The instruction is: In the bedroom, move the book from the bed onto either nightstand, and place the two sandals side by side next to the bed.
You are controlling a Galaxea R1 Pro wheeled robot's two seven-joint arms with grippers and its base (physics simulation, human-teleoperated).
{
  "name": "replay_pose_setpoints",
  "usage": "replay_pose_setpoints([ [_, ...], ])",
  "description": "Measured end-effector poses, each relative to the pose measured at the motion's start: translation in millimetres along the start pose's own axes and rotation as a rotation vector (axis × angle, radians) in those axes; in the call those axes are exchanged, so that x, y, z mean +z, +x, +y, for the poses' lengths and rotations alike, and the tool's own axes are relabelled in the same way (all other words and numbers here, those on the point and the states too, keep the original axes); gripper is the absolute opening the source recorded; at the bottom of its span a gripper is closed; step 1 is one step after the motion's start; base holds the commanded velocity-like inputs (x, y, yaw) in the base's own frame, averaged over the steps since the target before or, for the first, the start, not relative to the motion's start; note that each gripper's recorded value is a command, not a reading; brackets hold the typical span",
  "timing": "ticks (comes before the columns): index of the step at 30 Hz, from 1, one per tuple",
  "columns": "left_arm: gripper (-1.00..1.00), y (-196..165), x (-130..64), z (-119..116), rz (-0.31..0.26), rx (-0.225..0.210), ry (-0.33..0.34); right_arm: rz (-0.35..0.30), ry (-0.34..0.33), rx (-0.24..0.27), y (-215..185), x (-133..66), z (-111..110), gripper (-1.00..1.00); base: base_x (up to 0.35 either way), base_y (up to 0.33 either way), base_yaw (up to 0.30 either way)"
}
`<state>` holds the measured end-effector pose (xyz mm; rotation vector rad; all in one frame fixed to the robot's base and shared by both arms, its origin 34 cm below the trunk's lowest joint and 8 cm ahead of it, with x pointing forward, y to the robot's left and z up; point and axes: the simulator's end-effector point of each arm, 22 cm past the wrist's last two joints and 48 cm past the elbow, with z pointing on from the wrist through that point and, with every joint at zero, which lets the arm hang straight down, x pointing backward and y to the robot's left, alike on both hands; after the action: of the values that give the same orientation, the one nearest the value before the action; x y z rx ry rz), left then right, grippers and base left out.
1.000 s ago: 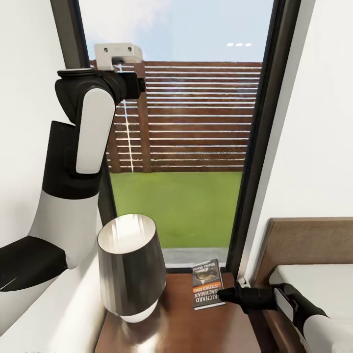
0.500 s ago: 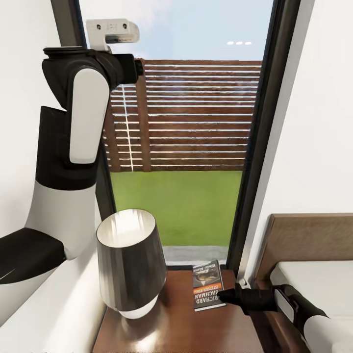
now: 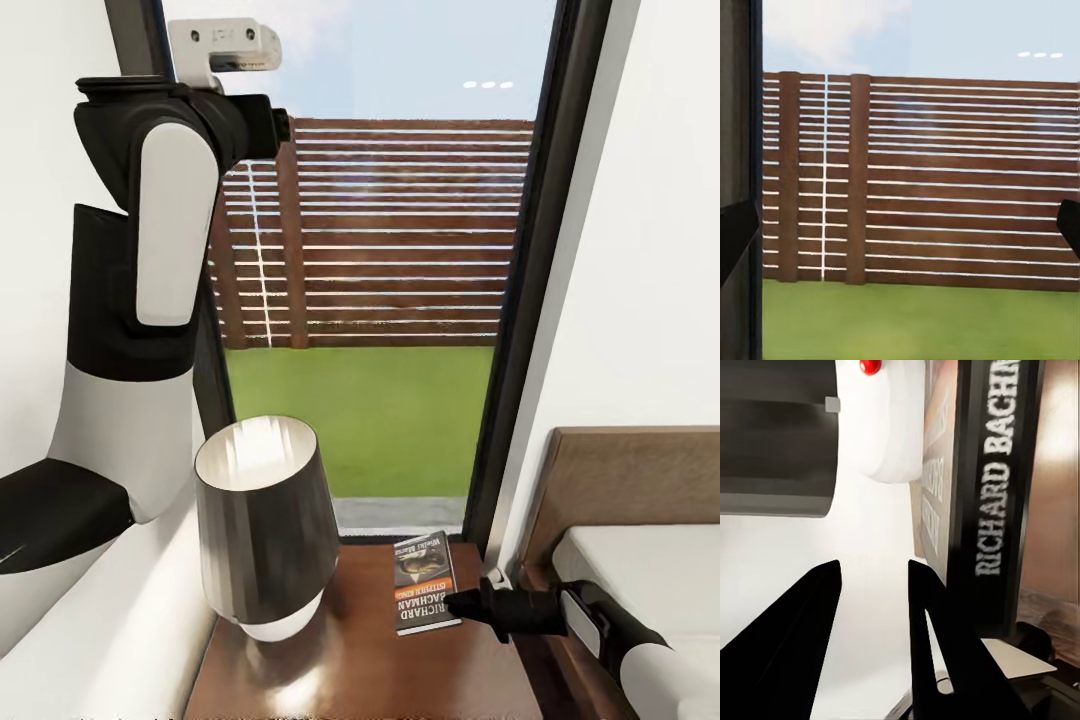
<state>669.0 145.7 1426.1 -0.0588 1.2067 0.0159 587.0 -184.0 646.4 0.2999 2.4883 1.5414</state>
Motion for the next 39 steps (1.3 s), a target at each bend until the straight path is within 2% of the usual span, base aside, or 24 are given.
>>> replay_pose_setpoints([
  [39, 1.00, 59.1, -42.5, 2.9, -0.017, -0.002, 0.001, -0.001, -0.001, 0.000, 17.3, 31.5, -71.5, -1.00, 0.000, 0.000, 0.000],
])
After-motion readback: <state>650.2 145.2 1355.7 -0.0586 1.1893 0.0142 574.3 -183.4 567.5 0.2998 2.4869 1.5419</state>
